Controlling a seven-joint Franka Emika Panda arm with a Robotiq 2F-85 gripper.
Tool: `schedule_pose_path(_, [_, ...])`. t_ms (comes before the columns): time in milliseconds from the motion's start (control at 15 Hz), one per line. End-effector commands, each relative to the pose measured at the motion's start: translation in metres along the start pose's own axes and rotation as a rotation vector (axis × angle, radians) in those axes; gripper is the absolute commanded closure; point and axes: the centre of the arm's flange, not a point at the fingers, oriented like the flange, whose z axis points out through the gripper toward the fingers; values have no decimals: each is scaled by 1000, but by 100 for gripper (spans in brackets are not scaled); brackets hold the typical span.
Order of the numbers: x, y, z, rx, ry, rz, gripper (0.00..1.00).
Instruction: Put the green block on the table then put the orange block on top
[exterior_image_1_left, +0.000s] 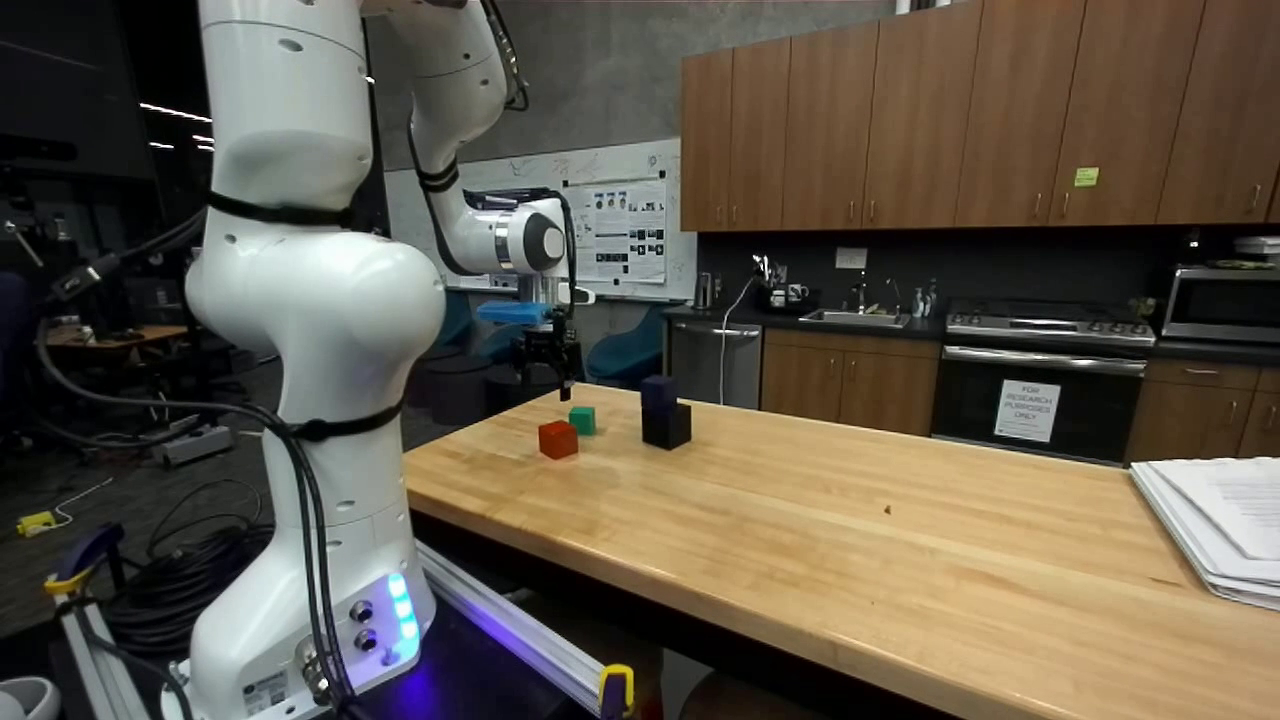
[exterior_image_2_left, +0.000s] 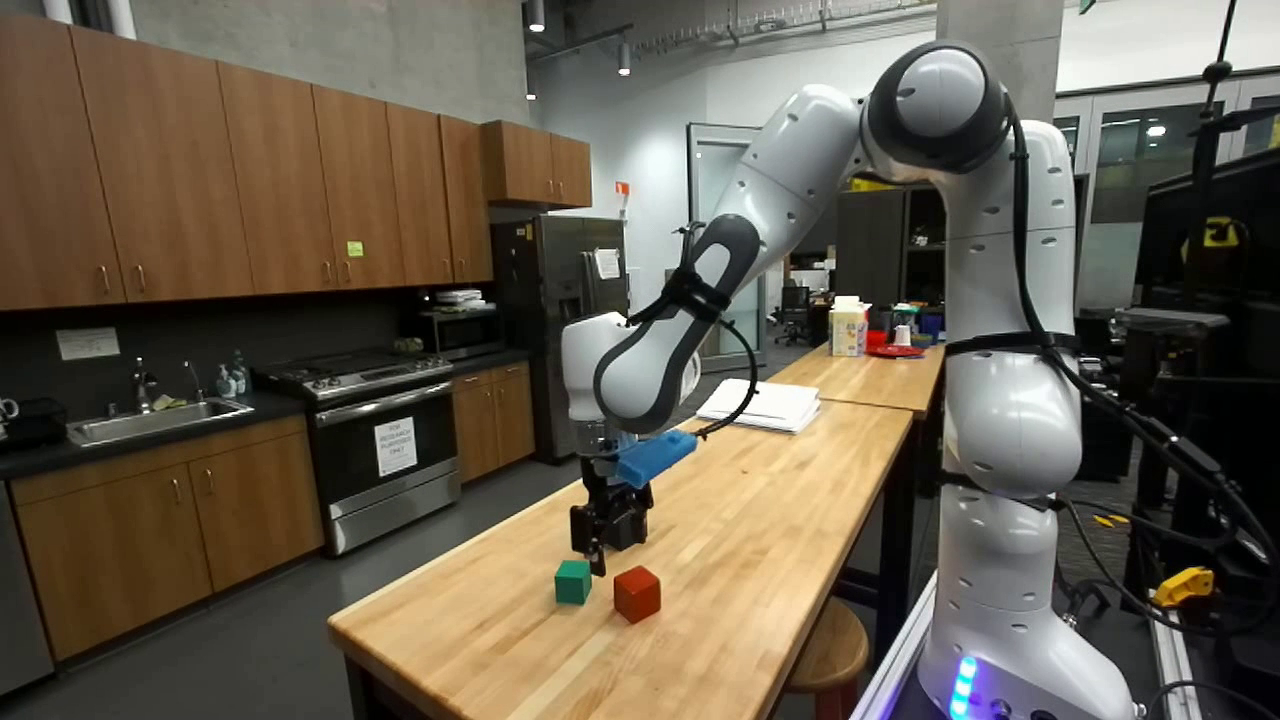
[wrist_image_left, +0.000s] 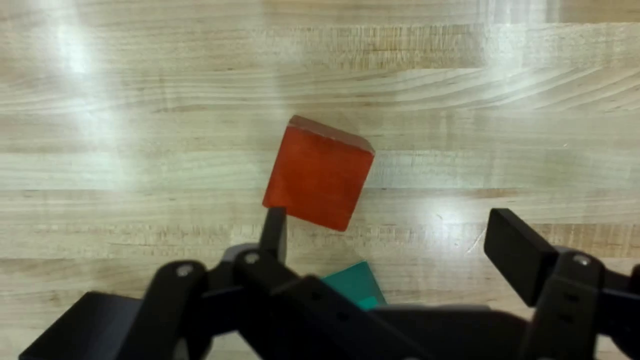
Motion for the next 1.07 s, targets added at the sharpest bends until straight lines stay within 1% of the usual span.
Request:
schedule_pose_path(0, [-21,11,12,0,10,64,0])
schedule_pose_path(200, [-24,23,23,3,11,95,0])
schedule_pose_path(400, [-20,37,32,-7,17,126,0])
schedule_pose_path(600, [-18,46,39,5,9,156,0])
schedule_pose_path(800, [-15,48,45,13,0,170,0])
schedule_pose_path(1000, [-14,44,48,41,-6,178,0])
